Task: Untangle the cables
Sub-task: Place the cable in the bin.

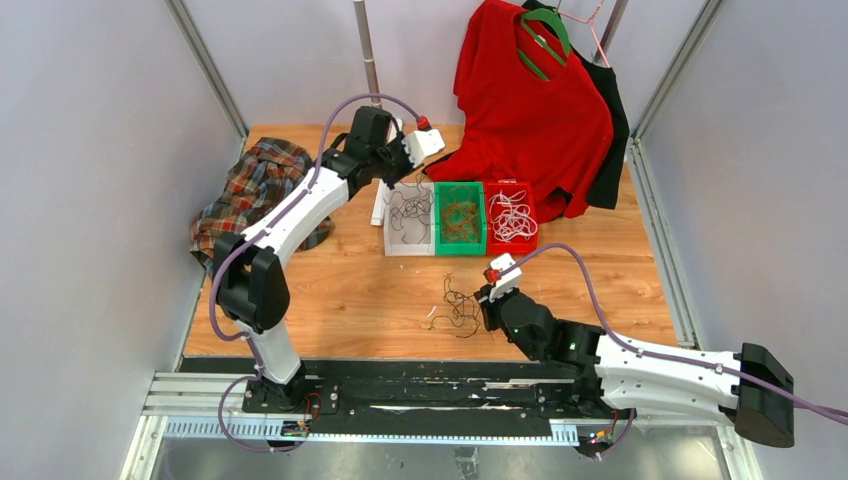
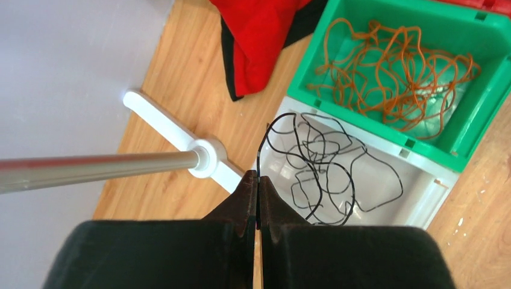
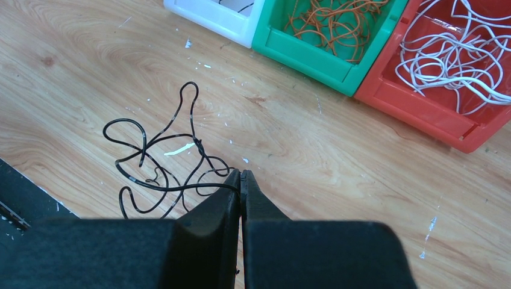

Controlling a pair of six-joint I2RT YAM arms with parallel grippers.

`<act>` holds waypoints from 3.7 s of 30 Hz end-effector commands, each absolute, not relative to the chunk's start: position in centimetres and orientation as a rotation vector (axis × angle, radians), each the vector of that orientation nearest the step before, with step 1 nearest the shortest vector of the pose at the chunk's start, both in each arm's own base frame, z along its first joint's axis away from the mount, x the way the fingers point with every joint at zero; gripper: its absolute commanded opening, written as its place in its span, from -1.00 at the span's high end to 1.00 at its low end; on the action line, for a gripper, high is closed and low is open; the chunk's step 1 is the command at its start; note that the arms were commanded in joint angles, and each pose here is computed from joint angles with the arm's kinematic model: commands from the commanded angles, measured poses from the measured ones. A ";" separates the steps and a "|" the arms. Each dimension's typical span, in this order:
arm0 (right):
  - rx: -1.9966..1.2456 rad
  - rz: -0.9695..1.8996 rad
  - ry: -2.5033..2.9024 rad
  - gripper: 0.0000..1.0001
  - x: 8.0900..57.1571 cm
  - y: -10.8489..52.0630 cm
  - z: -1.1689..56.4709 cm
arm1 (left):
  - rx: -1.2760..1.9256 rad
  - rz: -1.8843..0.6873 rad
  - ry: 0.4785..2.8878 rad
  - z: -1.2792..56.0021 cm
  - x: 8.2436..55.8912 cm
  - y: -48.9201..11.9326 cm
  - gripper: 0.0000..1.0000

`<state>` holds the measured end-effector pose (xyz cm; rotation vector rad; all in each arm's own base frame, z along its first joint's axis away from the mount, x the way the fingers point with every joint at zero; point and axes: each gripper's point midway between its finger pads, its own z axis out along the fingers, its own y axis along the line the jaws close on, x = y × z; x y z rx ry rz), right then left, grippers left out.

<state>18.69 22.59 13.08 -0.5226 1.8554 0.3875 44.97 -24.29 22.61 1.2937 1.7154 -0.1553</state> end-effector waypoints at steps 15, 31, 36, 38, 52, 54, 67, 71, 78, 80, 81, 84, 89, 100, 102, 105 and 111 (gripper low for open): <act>-0.496 0.342 1.878 0.99 19.2 22.3 12.7 | 1.233 -0.138 1.899 13.0 45.4 -23.9 0.99; -0.495 0.342 1.865 0.99 19.3 22.4 13.3 | 1.178 -0.079 2.039 11.6 45.9 -24.5 0.29; -0.501 0.360 1.851 0.99 19.4 22.9 14.3 | 1.275 -0.185 2.006 15.9 42.1 -24.1 -0.98; -0.504 0.373 1.843 0.99 19.4 23.2 15.0 | 1.319 -0.237 1.994 17.7 40.2 -23.7 -0.96; -0.643 0.584 1.748 0.99 19.4 30.2 21.8 | 1.646 -0.789 1.652 28.0 21.7 -22.7 -0.96; -0.666 0.641 1.727 0.99 19.2 31.9 23.0 | 1.643 -0.874 1.609 28.8 19.4 -23.0 -1.00; -0.748 0.838 1.666 0.98 18.6 38.2 26.4 | 1.621 -0.882 1.696 27.0 16.5 -21.7 -0.28; -0.747 0.841 1.666 0.99 18.6 38.3 26.2 | 1.629 -0.837 1.747 25.8 17.0 -21.1 0.07; -0.745 0.834 1.676 0.99 18.6 38.1 25.6 | 1.585 -0.815 1.809 26.1 17.9 -21.2 0.84; -0.740 0.824 1.681 0.99 18.7 37.9 25.3 | 1.575 -0.794 1.795 26.8 18.0 -21.1 0.91; -0.734 0.816 1.683 0.98 18.8 37.7 25.2 | 1.571 -0.789 1.784 27.1 17.9 -21.0 0.93; -0.708 0.789 1.691 0.82 19.2 37.3 24.7 | 1.548 -0.768 1.770 28.1 17.8 -20.8 0.99; -0.614 0.765 1.671 0.35 20.4 37.0 24.6 | 1.502 -0.817 1.769 29.3 16.9 -20.9 0.99; -0.467 0.787 1.689 0.36 21.2 36.6 21.3 | 1.404 -0.840 1.673 34.8 15.8 -21.1 0.99; -0.457 0.769 1.720 0.37 21.1 35.8 19.4 | 1.389 -0.813 1.634 36.3 15.8 -20.9 0.99; -0.440 0.741 1.756 0.38 21.0 34.9 17.0 | 1.365 -0.777 1.570 38.9 15.8 -20.7 0.99; -0.437 0.694 1.821 0.41 20.7 33.5 13.4 | 1.330 -0.731 1.475 42.8 15.6 -20.5 0.99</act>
